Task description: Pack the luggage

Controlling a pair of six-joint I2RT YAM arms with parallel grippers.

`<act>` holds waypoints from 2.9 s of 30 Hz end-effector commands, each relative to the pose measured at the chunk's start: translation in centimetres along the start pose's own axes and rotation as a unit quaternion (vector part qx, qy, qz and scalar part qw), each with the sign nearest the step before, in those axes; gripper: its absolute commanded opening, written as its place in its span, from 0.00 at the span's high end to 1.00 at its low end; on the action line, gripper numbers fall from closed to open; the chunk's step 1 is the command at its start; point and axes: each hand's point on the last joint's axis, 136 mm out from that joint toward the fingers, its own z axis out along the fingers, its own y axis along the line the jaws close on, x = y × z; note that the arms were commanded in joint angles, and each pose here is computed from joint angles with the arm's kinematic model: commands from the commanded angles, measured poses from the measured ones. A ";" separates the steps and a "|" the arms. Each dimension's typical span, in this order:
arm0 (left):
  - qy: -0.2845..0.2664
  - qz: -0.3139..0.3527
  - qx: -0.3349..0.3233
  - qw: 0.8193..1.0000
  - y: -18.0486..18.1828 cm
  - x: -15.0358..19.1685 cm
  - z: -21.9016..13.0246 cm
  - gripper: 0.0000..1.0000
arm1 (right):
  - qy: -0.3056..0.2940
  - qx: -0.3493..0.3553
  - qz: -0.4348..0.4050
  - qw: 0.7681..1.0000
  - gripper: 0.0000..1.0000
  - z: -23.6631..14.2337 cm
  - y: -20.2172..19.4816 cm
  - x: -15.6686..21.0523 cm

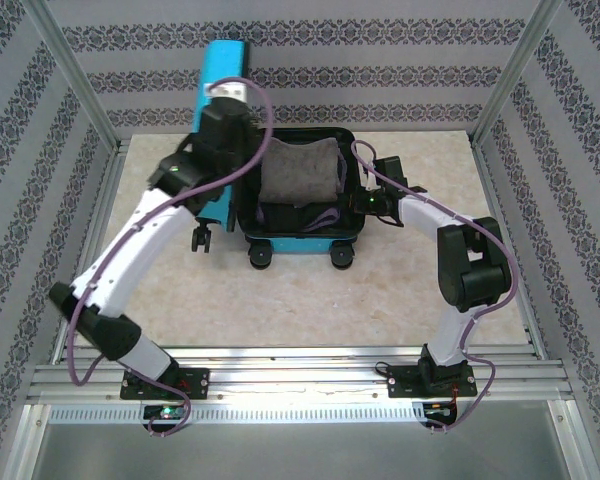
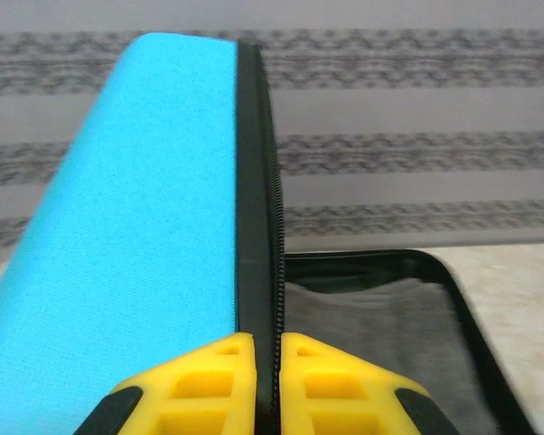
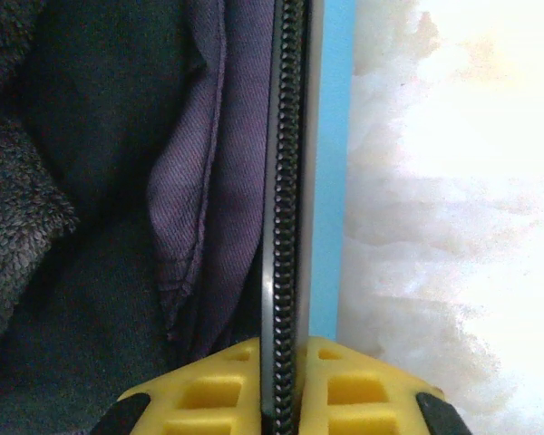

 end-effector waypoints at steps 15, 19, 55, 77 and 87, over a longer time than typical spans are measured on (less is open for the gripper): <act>0.026 0.032 0.202 0.979 -17.1 0.4 -0.1 0.35 | -0.045 -0.187 0.098 0.976 0.64 -4.8 0.3 -1.5; 0.008 0.027 0.208 0.978 -15.6 0.2 -1.4 0.29 | -0.052 -0.178 0.111 0.976 0.58 -5.6 -1.1 -1.7; 0.276 -0.165 -0.043 0.946 13.0 24.3 9.0 0.31 | -0.063 -0.346 0.112 0.929 0.28 -9.4 5.0 -4.3; 0.265 -0.140 0.049 0.953 5.8 23.8 4.8 0.30 | -0.057 -0.328 0.088 0.939 0.29 -9.3 5.6 -7.7; 0.263 -0.148 -0.020 0.953 10.5 24.4 5.7 0.28 | -0.098 -0.267 0.152 0.946 0.28 -9.4 -1.6 -8.7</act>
